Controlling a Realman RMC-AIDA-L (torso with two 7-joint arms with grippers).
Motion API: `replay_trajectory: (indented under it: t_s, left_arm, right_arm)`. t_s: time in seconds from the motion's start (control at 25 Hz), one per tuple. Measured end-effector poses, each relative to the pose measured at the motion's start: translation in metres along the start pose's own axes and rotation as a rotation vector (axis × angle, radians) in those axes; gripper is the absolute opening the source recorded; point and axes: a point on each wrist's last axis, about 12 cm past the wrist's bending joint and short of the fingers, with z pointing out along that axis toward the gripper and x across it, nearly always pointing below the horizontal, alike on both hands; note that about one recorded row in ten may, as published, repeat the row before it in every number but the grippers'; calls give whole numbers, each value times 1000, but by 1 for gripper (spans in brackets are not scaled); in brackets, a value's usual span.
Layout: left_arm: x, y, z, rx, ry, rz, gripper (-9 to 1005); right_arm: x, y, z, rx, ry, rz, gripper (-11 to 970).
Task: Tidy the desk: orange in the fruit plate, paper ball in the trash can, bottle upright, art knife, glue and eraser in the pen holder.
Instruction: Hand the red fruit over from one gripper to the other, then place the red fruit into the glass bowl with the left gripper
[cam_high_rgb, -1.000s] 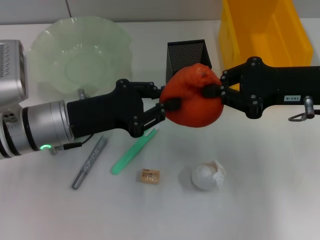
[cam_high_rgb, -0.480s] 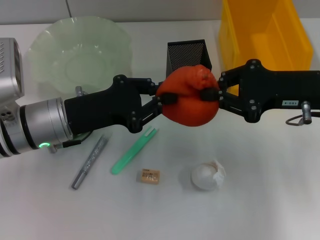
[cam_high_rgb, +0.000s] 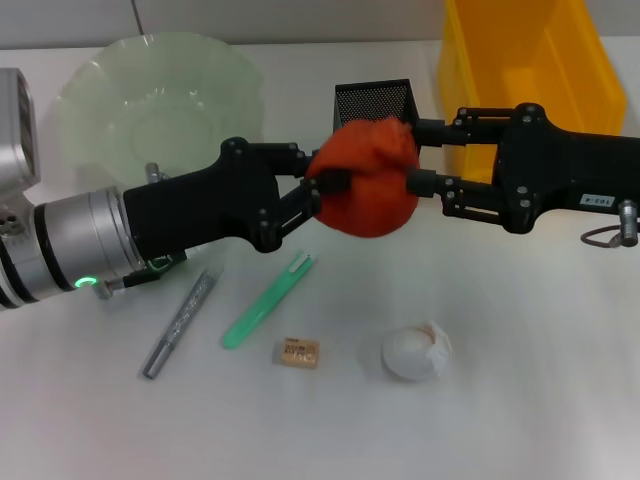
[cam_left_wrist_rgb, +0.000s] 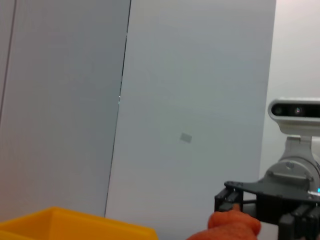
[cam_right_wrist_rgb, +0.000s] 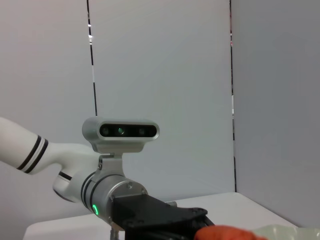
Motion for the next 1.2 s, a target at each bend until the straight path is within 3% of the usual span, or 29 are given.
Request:
replay_trajectory:
  t_s: [0.32, 0.68, 0.92, 1.2]
  left_arm:
    - [-3, 6, 1, -33, 1, 20, 164]
    - [-11, 29, -9, -208, -21, 40, 164]
    - [-15, 47, -32, -396, -62, 28, 165]
    - [-12, 56, -55, -539, -82, 4, 166]
  right_arm:
    - [10, 7, -11, 33, -3, 10, 685]
    - [28, 21, -25, 72, -37, 64, 685]
    - [32, 27, -28, 73, -68, 94, 685]
    - [34, 27, -28, 74, -88, 116, 685]
